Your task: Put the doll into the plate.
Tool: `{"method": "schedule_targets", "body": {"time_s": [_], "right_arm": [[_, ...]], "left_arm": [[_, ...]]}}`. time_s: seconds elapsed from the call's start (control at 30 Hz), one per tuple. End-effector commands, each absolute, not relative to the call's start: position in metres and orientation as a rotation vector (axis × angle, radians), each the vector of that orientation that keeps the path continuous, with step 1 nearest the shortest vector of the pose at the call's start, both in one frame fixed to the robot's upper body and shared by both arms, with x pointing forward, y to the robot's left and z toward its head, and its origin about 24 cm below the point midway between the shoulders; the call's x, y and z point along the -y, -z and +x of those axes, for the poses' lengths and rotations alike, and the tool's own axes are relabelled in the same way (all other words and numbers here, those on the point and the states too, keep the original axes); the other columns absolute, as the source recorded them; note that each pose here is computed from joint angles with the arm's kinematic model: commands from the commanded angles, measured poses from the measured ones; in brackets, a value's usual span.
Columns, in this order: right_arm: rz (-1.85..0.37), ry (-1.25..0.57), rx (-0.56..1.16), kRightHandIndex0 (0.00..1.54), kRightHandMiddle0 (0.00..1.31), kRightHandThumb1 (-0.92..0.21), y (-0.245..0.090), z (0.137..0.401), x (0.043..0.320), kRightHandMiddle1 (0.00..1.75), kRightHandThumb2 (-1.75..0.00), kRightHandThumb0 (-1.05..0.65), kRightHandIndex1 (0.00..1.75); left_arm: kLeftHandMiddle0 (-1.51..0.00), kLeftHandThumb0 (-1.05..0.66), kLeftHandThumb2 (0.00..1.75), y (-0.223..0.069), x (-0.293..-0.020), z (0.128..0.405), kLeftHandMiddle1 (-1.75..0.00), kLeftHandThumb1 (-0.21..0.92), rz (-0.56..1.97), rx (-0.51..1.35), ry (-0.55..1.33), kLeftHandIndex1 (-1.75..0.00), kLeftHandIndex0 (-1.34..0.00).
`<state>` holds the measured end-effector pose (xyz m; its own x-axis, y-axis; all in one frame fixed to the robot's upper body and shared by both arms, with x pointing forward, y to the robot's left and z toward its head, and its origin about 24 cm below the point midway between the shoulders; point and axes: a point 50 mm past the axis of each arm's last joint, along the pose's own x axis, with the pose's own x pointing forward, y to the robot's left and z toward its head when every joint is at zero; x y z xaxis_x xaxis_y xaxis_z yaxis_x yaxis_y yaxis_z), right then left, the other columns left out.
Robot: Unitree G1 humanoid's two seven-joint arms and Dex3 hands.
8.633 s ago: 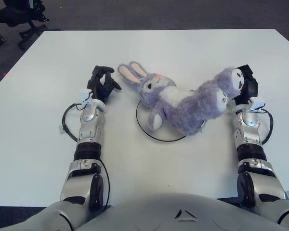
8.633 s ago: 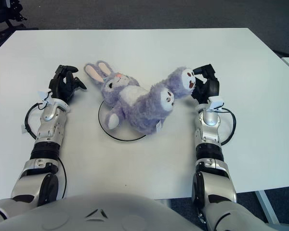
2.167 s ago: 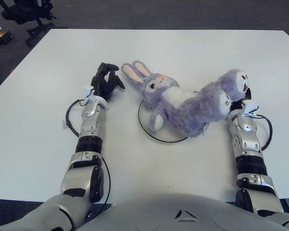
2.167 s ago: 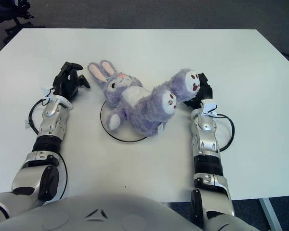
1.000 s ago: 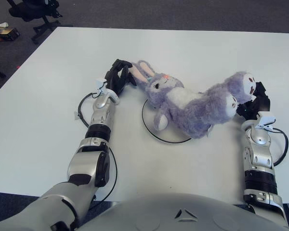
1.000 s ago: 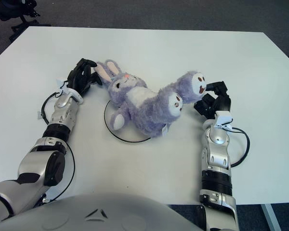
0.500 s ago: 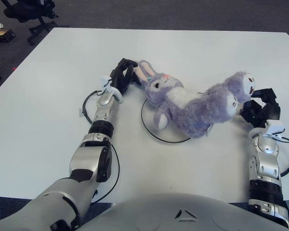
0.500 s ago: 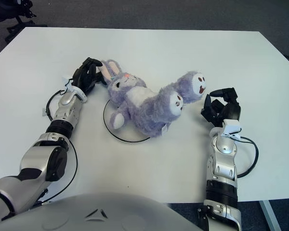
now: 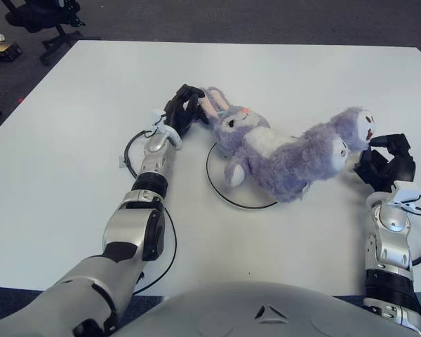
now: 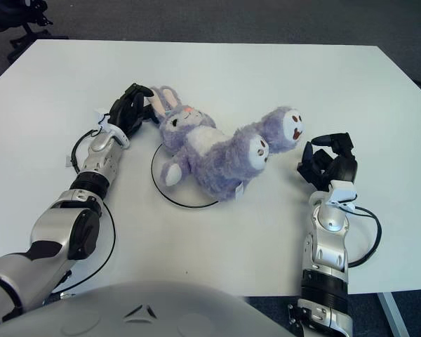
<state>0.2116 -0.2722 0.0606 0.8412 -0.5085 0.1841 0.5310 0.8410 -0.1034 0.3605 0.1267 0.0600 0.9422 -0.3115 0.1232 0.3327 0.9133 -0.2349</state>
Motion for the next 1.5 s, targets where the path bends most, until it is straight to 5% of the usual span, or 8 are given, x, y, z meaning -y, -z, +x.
{"method": "schedule_targets", "body": {"time_s": [0.0, 1.47], "right_arm": [[-0.114, 0.577, 0.062, 0.88, 0.33, -0.71, -0.039, 0.202, 0.267, 1.75, -0.79, -0.38, 1.75], [-0.105, 0.479, 0.052, 0.87, 0.32, -0.72, -0.042, 0.231, 0.258, 1.75, -0.78, -0.37, 1.75]], "left_arm": [[-0.94, -0.35, 0.37, -0.045, -0.125, 0.356, -1.75, 0.92, -0.262, 0.008, 0.341, -1.59, -0.35], [-0.95, -0.35, 0.35, -0.040, -0.149, 0.346, -1.75, 0.92, -0.228, 0.067, 0.269, -1.56, -0.38]]}}
